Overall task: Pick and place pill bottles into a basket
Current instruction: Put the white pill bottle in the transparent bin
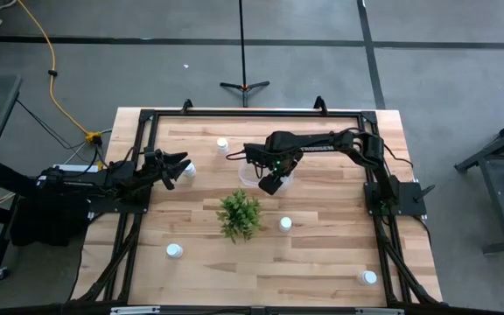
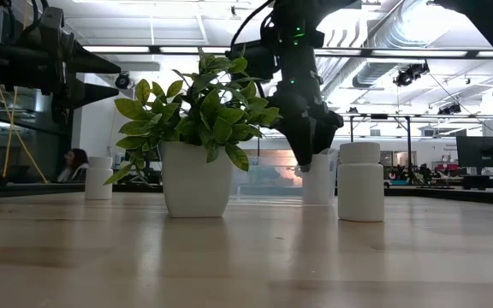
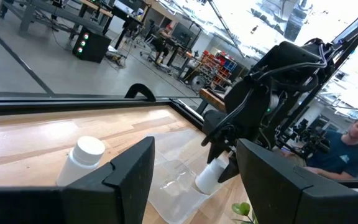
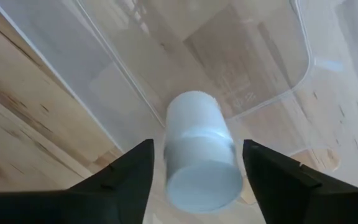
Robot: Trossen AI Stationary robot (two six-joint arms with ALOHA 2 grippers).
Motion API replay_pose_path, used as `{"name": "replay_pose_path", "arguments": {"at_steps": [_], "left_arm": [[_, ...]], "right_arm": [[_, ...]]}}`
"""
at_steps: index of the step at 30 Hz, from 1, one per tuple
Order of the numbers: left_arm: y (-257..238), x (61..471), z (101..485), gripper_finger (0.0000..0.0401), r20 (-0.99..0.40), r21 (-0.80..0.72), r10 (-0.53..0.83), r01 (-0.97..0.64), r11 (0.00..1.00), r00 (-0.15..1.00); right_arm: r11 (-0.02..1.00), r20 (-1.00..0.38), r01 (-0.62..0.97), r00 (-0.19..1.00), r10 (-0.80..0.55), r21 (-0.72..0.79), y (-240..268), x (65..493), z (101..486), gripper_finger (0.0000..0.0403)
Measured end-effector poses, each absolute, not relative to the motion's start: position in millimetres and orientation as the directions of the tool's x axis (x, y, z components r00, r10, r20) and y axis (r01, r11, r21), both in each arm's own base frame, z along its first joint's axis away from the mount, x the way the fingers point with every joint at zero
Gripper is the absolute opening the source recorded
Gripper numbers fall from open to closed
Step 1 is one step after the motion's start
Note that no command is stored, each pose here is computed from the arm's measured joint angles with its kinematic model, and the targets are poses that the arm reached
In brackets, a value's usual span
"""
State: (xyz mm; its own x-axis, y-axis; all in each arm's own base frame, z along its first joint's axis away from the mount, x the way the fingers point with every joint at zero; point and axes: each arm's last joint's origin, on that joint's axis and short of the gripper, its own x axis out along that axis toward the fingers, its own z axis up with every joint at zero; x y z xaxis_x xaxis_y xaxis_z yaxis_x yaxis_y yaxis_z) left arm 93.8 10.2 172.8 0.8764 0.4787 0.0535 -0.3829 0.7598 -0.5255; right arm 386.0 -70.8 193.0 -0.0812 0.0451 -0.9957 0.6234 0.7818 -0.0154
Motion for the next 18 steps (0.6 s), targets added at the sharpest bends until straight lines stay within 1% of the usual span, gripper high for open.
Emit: {"name": "replay_pose_path", "arguments": {"at_steps": [6,18], "left_arm": [[10.3,93.8,173.0,0.0262,0.054,-0.525,0.479,-0.383,0.760,0.876],[10.3,93.8,173.0,0.0262,0.054,-0.525,0.479,-0.383,0.760,0.876]], "right_arm": [[0.782,-0.996,0.624,-0.081,0.044,-0.017,-70.9,386.0,192.9,0.0258],[0.779,-0.996,0.626,-0.084,0.044,-0.018,-71.5,385.7,193.1,0.0259]]}}
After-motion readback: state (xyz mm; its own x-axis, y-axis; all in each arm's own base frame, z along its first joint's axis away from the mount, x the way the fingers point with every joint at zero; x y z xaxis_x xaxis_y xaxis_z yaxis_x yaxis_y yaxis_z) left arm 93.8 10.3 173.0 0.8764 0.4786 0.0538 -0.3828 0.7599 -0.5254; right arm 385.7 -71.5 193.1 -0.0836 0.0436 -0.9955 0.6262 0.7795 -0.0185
